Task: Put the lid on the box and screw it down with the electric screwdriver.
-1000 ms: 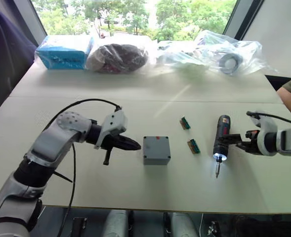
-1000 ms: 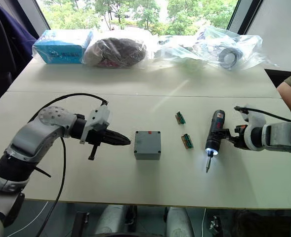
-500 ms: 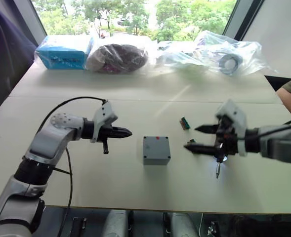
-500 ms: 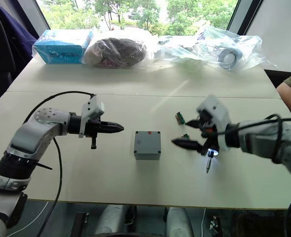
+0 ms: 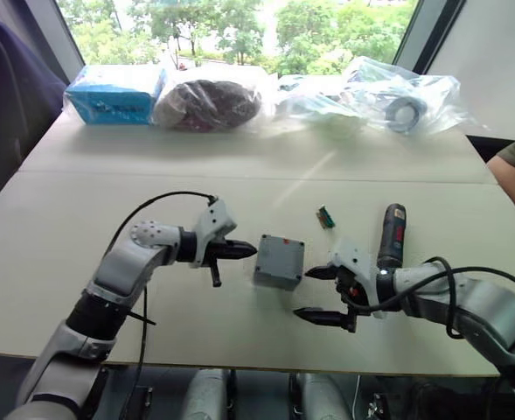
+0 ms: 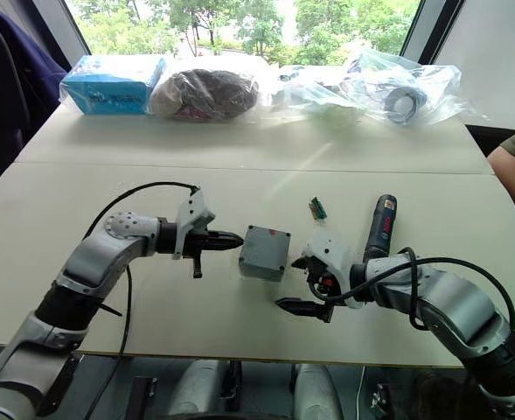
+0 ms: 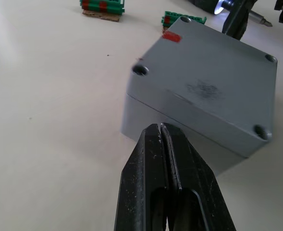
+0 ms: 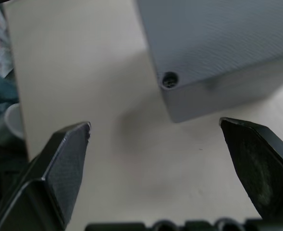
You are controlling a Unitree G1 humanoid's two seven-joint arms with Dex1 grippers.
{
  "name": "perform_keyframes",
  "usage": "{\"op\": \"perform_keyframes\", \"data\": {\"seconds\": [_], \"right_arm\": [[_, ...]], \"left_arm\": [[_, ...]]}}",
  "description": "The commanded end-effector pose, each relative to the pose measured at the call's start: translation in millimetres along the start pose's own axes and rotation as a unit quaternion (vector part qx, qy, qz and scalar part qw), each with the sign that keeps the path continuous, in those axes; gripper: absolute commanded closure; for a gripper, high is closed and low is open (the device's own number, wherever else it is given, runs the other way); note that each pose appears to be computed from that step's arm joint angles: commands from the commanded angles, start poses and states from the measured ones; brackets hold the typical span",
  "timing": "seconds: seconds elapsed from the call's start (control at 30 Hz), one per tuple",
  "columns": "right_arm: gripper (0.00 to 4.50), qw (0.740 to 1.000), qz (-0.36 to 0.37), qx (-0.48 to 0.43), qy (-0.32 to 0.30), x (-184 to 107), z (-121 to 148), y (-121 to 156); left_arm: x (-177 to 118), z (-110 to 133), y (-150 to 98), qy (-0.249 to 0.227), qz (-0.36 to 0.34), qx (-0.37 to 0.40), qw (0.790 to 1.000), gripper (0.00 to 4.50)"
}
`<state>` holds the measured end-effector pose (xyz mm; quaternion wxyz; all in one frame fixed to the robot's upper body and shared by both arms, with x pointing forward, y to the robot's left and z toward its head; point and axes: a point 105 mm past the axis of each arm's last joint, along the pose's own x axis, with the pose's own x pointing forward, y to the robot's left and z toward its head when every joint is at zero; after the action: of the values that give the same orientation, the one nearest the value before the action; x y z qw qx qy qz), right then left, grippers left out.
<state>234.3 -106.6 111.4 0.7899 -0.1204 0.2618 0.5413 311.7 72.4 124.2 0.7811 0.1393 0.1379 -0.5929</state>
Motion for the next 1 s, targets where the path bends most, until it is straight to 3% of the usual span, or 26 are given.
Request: {"op": "perform_keyframes", "data": {"seconds": [0.03, 0.3, 0.43, 0.5, 0.6, 0.73, 1.0], "right_arm": [[0.02, 0.999, 0.028, -0.006, -0.029, 0.4, 17.6, 11.8], [0.02, 0.998, 0.052, 0.005, -0.041, -4.5, 29.1, 21.8], [0.02, 0.999, -0.013, -0.019, -0.033, -24.4, 34.1, -0.5], [0.02, 0.999, -0.04, -0.033, -0.013, -30.1, 29.4, -10.6], [0.02, 0.993, -0.081, -0.071, 0.056, -32.3, 3.6, -34.1], [0.02, 0.992, -0.095, -0.079, 0.004, -24.5, 19.1, -51.5], [0.02, 0.993, -0.015, -0.117, -0.001, -1.2, 23.2, -30.2]], "left_arm": [[8.9, 15.5, 0.6, -0.01, -0.017, 0.04, 0.999, 4.5], [12.6, 15.1, 23.8, 0.017, 0.003, 0.075, 0.997, 4.5], [-5.6, 8.0, 28.2, 0.035, 0.011, 0.073, 0.997, 4.5], [-10.8, 4.3, 24.9, 0.039, 0.006, 0.063, 0.997, 4.5], [-20.7, -10.7, -1.8, 0.052, -0.046, 0.028, 0.997, 4.5], [-18.6, -11.9, -17.7, 0.046, -0.059, 0.015, 0.997, 4.5], [-4.0, -3.2, -13.8, 0.029, -0.034, 0.024, 0.999, 4.5]]}}
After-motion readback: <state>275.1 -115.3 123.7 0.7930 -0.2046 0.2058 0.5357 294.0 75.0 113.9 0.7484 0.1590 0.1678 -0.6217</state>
